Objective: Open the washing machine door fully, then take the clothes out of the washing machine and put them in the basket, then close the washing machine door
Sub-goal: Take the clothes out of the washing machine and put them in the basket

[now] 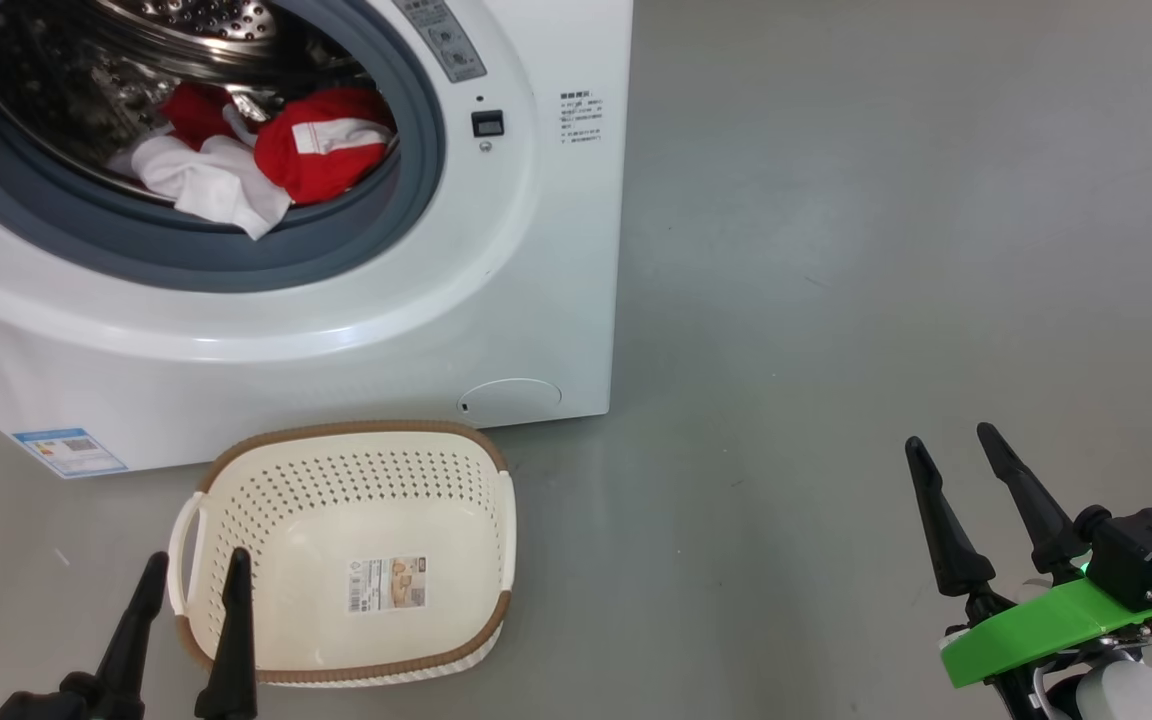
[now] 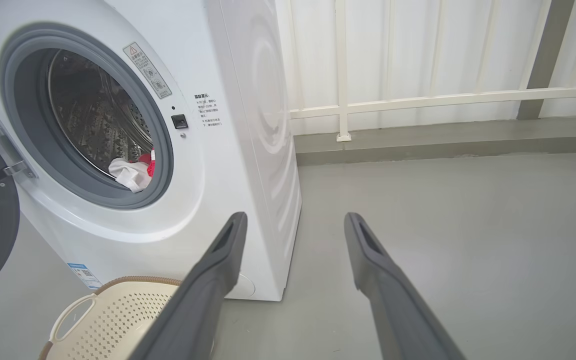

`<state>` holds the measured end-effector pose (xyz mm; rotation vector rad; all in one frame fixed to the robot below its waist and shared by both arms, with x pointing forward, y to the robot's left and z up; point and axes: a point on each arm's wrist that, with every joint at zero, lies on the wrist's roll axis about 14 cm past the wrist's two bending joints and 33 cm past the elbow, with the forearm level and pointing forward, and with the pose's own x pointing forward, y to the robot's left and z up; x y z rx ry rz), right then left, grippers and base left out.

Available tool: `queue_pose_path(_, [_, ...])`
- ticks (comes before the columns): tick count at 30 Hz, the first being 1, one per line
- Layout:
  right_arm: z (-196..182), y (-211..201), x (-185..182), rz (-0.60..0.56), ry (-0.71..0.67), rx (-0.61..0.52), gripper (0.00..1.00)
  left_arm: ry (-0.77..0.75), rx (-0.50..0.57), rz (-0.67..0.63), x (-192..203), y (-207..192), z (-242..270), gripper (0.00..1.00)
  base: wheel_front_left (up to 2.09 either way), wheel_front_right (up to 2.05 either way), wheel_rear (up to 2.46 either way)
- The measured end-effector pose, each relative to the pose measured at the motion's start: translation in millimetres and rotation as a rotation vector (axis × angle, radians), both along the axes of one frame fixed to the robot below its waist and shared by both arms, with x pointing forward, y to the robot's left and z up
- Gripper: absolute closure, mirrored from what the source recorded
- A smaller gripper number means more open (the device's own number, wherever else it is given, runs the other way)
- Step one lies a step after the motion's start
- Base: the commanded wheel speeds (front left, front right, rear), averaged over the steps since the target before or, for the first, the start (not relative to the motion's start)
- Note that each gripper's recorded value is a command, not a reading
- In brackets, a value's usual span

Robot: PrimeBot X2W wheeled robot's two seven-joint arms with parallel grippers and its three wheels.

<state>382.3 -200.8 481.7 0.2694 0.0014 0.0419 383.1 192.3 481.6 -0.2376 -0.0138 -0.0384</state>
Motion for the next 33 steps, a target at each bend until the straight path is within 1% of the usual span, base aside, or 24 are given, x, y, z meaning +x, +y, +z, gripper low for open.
queue_pose_path(6, [-1.8,0.3,0.7,0.001,0.005,0.0,0.0,0.003,0.0,-0.002,0.6,-0.6,-1.1,0.0,0.54,-0.87,0.34])
queue_pose_path(21, [-5.8,2.2,2.1,0.006,0.016,0.001,0.0,0.003,-0.005,0.019,5.9,5.4,-1.8,0.0,1.21,-1.51,0.31])
queue_pose_path(26, [-6.1,3.3,2.4,0.01,0.017,0.0,0.0,0.001,-0.004,0.02,6.7,5.4,-1.1,0.0,0.54,-0.54,0.0])
queue_pose_path(33, [-4.7,4.4,2.2,0.013,0.013,0.0,0.0,0.01,-0.005,0.022,4.9,5.7,-3.8,0.0,0.02,-0.02,0.0])
